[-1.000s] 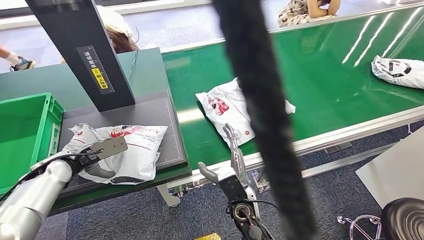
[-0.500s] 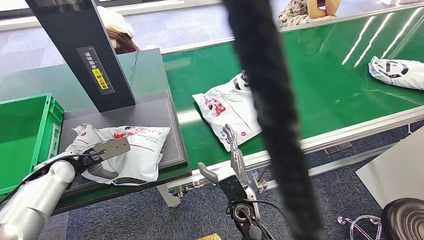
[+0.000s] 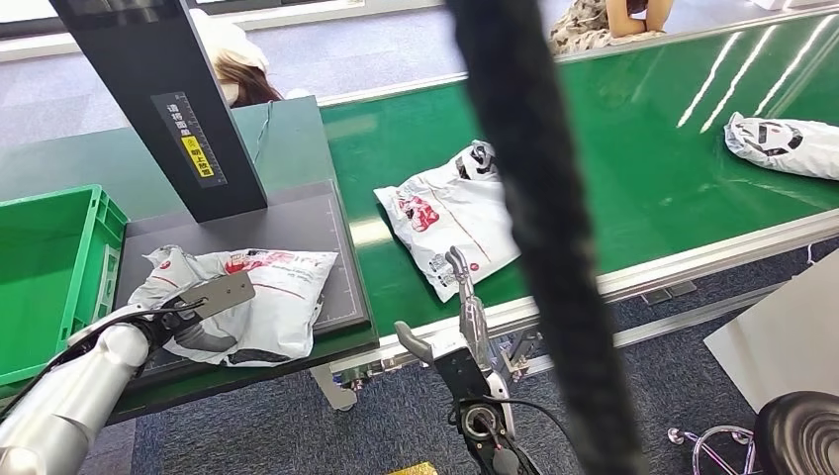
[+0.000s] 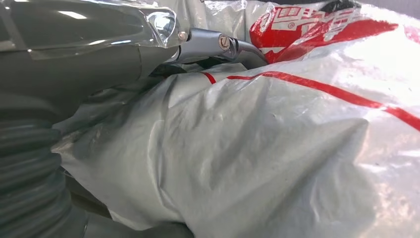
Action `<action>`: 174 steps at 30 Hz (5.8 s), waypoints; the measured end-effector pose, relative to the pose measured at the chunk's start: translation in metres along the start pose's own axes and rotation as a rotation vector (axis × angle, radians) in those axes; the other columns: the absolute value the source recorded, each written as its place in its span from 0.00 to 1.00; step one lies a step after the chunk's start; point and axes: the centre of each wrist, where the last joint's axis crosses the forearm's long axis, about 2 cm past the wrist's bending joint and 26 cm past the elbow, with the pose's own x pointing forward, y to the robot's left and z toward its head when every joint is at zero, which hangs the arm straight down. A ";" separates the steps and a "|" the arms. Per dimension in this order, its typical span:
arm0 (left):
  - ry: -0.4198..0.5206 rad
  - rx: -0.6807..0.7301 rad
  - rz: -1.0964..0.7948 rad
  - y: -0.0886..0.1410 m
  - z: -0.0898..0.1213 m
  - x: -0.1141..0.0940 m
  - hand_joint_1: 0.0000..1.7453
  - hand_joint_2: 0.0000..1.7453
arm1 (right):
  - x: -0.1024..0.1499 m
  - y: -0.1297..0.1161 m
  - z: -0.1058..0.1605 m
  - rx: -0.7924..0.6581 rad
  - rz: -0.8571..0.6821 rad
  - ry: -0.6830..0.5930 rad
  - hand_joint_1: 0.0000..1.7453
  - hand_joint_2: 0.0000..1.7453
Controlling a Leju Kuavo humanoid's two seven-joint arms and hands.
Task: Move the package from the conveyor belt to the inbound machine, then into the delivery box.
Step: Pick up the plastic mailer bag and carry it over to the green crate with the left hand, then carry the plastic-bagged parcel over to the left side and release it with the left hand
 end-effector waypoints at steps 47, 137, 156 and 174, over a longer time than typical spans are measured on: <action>-0.169 0.492 0.147 0.125 0.063 0.001 1.00 1.00 | 0.002 0.001 0.016 0.003 -0.035 0.042 0.00 1.00; -0.241 0.864 0.407 0.082 0.185 -0.241 0.00 1.00 | 0.012 -0.001 0.044 0.012 -0.047 0.083 0.00 1.00; -1.011 0.887 0.646 -0.081 0.092 -0.093 0.00 1.00 | 0.019 0.012 0.044 0.005 -0.066 0.097 0.00 1.00; -1.071 1.017 0.969 -0.212 0.097 0.042 0.00 1.00 | 0.029 0.019 0.059 0.021 -0.084 0.155 0.00 1.00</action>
